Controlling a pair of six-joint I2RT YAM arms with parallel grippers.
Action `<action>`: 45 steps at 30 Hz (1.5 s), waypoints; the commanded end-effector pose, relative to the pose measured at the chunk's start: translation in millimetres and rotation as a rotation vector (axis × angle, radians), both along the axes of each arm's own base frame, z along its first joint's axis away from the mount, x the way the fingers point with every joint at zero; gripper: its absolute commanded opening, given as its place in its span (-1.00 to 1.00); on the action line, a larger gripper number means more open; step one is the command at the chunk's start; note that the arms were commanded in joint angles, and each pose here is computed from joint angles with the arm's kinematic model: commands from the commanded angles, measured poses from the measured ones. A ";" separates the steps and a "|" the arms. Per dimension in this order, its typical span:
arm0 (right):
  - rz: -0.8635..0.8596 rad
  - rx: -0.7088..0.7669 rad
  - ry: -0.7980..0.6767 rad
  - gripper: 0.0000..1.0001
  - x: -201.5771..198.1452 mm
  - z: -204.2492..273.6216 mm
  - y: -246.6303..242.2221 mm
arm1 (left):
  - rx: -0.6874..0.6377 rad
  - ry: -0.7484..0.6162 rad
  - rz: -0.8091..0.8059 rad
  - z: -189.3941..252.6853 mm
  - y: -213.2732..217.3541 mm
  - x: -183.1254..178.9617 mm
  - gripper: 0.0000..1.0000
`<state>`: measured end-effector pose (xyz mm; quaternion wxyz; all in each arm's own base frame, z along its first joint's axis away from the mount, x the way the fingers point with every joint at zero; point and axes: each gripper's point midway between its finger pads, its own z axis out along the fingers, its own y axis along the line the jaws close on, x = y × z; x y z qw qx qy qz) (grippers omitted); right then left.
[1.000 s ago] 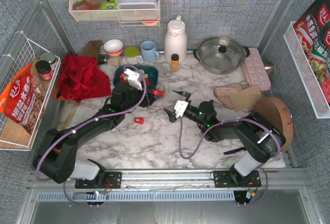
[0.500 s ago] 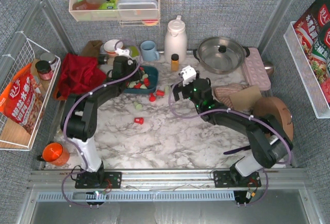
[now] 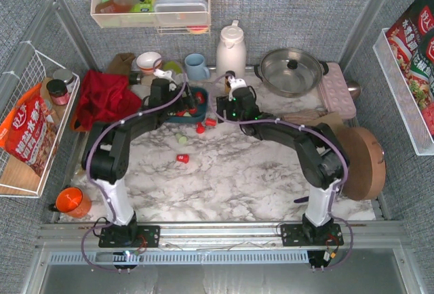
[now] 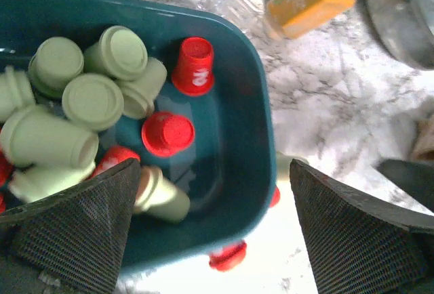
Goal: Mix the coffee capsules in the storage basket
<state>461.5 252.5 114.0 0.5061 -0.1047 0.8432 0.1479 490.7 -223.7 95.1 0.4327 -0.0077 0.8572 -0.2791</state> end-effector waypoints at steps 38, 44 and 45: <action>-0.112 0.019 0.188 -0.38 25.1 -42.9 11.4 | 0.117 -0.335 0.036 67.5 22.4 -134.6 0.55; -0.099 0.076 0.152 -0.49 0.4 -2.9 -8.5 | 0.113 -0.457 -0.131 63.3 -19.5 -147.2 0.53; -0.090 0.093 0.153 -0.49 -6.5 3.4 -11.1 | 0.099 -0.488 -0.157 65.8 -25.7 -150.2 0.53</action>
